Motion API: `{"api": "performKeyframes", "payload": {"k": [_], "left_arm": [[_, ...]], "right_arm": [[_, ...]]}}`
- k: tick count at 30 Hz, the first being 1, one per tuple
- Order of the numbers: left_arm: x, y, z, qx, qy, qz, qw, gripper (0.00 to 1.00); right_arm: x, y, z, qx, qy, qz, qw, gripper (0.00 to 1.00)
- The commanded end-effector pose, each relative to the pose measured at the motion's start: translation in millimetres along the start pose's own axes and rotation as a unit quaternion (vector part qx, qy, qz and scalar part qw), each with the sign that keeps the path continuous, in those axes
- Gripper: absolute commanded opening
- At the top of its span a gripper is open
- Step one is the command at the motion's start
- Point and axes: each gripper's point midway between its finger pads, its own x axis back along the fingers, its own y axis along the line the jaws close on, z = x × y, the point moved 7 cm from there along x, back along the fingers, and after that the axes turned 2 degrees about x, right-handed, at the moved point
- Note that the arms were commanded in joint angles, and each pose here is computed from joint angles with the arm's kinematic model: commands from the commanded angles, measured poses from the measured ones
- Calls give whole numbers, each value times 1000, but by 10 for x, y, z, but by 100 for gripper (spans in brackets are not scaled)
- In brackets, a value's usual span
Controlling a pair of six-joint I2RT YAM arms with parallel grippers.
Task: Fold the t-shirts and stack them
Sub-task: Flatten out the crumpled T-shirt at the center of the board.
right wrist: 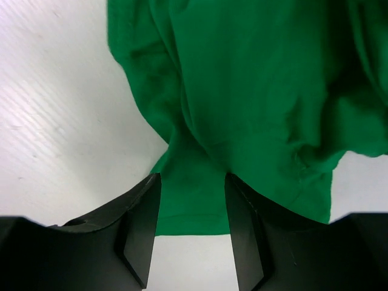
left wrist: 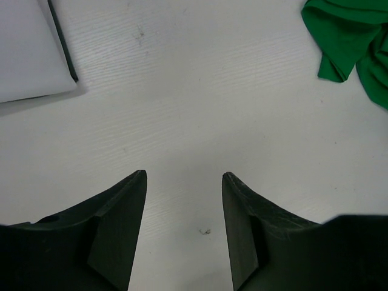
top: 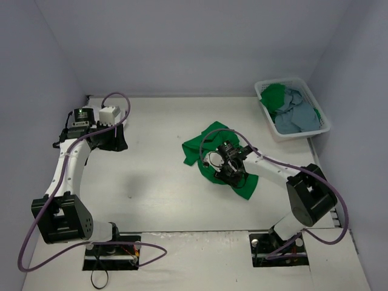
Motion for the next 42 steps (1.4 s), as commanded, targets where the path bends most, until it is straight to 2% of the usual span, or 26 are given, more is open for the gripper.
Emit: {"api": "performKeyframes", "payload": {"k": [1,11,19,23,25,26,27,28,29,32,36,37,39,40,42], "left_arm": [[123,-82,-63,-27,-25,8,999,47],[107,-75,-76,-20,-25,7,999,48],[69,-58,-40,-19,-23,5,1000,48],[55,-53,-28,-18,-24,5,1000,48],[48,-54,-16,-17,-23,6,1000,48],[45,-55,-11,-16,-23,6,1000,48],[42,-57,-10,-16,-23,7,1000,48],[34,-54,2,-15,-21,7,1000,48],[33,-51,0,-16,-22,6,1000,48],[27,-56,3,-15,-22,9,1000,48],[12,-70,2,-11,-20,18,1000,48],[-4,-80,7,-10,-20,24,999,48],[-31,-86,34,-6,-17,31,999,48],[-36,-92,43,-8,-16,33,999,48],[-54,-113,67,-13,-15,37,999,48]], "right_arm": [[40,-89,27,0,24,35,999,43],[-184,-66,99,-15,71,24,997,46],[-285,18,80,-20,65,-17,998,47],[-365,69,70,-26,64,-41,997,44],[-390,81,62,-27,63,-49,996,33],[-389,76,48,-29,62,-49,997,15],[-387,53,15,-29,58,-46,997,5],[-370,39,-9,-31,55,-42,997,0],[-348,14,-47,-33,48,-37,998,0],[-151,-109,-266,-34,4,-10,999,0],[352,-319,-674,-1,-83,41,996,0],[639,-413,-860,7,-129,66,989,0],[951,-481,-1062,18,-179,86,980,0],[1291,-567,-1234,20,-228,109,967,0],[1629,-621,-1384,25,-277,126,952,0]]}}
